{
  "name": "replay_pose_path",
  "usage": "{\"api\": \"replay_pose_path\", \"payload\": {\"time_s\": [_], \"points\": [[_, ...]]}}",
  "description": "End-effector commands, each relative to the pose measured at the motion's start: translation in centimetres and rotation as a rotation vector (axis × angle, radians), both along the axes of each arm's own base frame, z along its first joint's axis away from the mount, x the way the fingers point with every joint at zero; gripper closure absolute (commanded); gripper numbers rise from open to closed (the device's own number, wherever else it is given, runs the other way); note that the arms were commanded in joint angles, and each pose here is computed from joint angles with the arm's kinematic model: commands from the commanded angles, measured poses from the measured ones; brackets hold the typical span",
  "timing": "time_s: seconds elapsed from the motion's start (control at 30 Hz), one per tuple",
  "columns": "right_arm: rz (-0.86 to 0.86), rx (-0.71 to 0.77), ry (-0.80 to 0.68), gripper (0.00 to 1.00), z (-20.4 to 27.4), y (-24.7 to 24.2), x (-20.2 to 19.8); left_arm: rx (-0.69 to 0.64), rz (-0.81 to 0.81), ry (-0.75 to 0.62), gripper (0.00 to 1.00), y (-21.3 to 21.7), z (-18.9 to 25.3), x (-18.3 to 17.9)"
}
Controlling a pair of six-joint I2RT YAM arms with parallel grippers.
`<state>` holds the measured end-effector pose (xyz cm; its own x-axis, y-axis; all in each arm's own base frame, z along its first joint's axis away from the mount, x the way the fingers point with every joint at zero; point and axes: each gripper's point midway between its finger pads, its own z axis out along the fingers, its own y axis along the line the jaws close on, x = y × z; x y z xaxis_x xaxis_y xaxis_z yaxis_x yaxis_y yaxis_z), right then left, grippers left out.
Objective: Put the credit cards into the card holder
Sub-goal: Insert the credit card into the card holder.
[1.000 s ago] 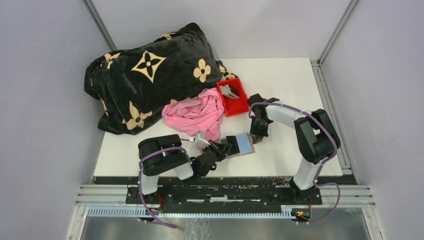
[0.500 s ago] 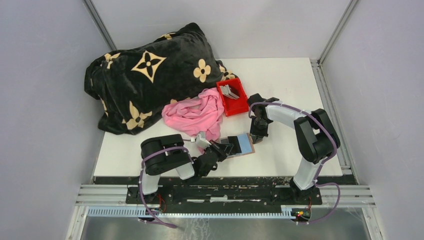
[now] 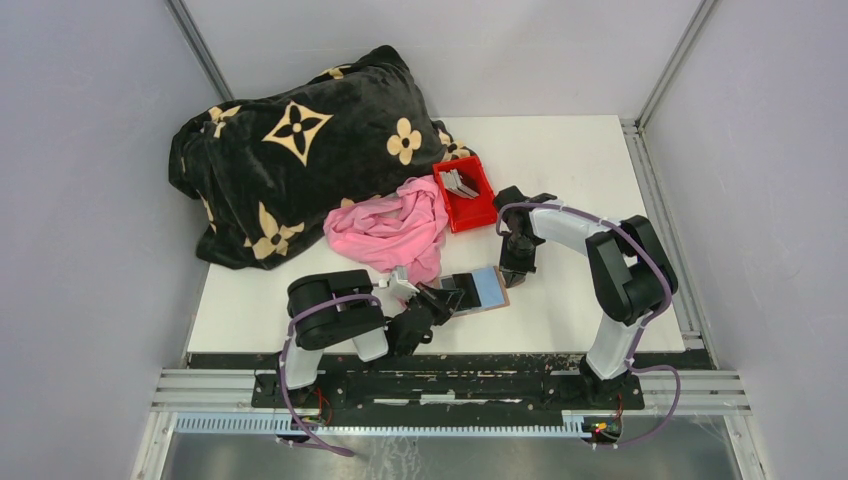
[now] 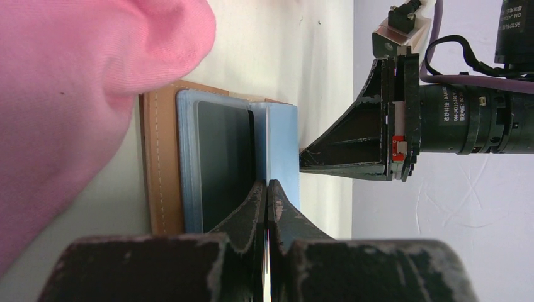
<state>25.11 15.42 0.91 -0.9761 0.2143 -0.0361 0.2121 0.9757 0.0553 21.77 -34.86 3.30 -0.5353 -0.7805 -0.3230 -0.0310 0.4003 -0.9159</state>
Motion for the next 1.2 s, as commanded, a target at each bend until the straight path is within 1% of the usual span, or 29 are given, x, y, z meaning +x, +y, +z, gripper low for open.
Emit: {"api": "replay_pose_path", "payload": {"time_s": [0.0,1.17], "points": [[0.013,-0.008,0.028,0.99,-2.7,0.5,-0.4,-0.055,0.030,-0.003,0.97,0.1,0.6,0.2],[0.041,-0.031,0.075,0.99,-3.5,-0.1,-1.4,-0.072,0.050,0.007,0.97,-1.0,-1.7,0.4]]}}
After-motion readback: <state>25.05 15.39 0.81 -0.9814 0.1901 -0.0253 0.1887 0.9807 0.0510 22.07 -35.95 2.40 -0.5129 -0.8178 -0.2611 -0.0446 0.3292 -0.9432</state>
